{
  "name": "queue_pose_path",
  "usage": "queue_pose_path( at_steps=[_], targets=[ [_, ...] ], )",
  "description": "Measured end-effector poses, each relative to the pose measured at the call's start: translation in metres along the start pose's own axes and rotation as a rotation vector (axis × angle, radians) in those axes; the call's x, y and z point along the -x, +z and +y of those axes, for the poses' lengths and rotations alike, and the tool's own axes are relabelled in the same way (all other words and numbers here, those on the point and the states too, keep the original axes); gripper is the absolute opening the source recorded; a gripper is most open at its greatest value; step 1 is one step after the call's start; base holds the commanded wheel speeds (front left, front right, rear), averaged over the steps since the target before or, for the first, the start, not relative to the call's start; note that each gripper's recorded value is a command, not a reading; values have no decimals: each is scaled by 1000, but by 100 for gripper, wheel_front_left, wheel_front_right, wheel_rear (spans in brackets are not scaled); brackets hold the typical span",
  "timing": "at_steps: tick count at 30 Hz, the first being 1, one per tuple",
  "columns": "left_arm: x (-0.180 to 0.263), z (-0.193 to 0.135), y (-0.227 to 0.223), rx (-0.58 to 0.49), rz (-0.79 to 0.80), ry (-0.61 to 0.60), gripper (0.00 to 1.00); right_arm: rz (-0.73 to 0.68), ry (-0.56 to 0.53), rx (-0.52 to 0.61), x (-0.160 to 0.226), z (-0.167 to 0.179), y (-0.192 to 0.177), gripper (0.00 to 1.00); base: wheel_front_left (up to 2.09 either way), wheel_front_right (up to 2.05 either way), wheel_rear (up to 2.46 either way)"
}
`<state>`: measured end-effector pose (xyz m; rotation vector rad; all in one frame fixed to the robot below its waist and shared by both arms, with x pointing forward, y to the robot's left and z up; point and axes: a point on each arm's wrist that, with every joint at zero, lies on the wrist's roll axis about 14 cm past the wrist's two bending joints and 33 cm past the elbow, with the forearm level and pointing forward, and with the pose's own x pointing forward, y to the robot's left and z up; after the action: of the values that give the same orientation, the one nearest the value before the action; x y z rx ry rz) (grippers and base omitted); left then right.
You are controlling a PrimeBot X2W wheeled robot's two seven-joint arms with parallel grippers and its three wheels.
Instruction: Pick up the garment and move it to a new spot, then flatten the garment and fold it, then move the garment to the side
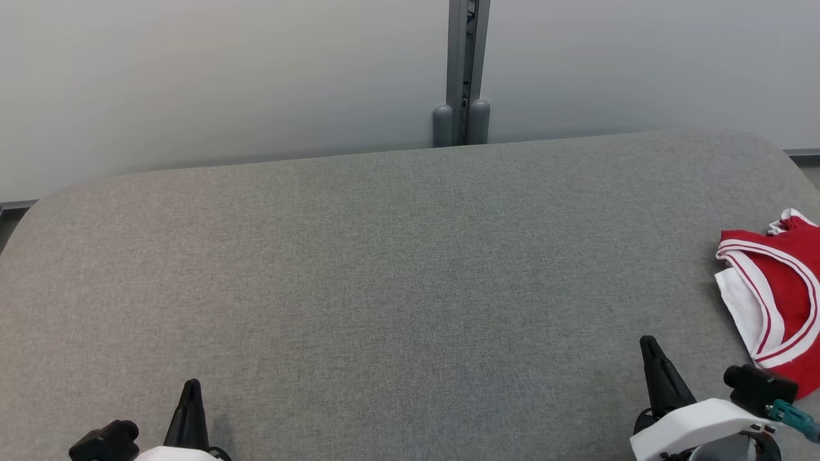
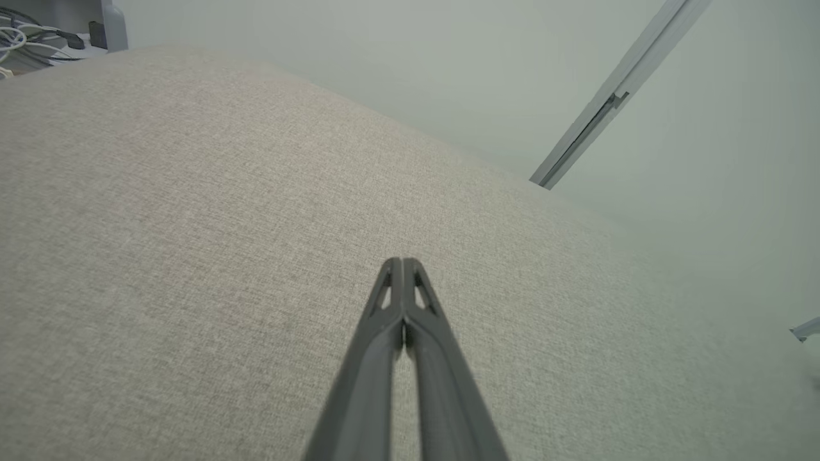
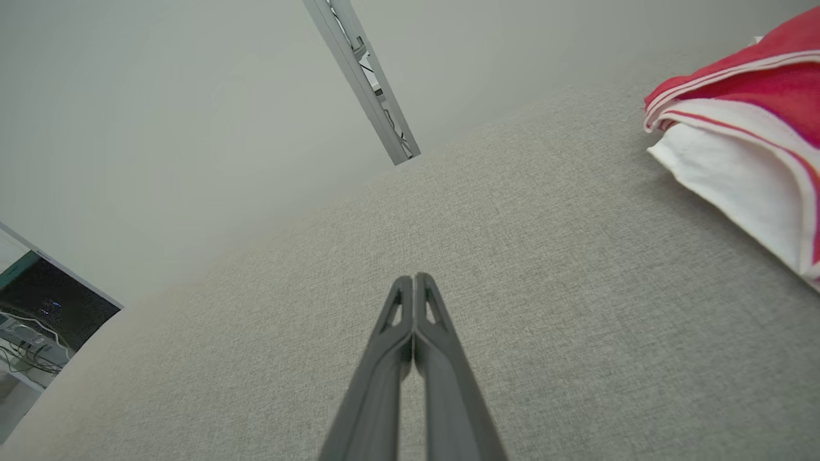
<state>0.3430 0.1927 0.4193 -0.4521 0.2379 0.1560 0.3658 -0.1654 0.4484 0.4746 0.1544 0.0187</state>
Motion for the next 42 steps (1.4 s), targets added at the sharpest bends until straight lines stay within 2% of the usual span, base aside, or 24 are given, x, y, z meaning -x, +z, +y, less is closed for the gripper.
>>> queue_pose_path(
  at_steps=[20,42],
  targets=[
    [-8,-5,15,311,1,-18,0,-31,-35,-304,-4,-8,16,0,0,0,0],
    [-16,-15,33,582,-6,-73,0,-58,-29,-572,-6,-10,30,0,0,0,0]
  ],
)
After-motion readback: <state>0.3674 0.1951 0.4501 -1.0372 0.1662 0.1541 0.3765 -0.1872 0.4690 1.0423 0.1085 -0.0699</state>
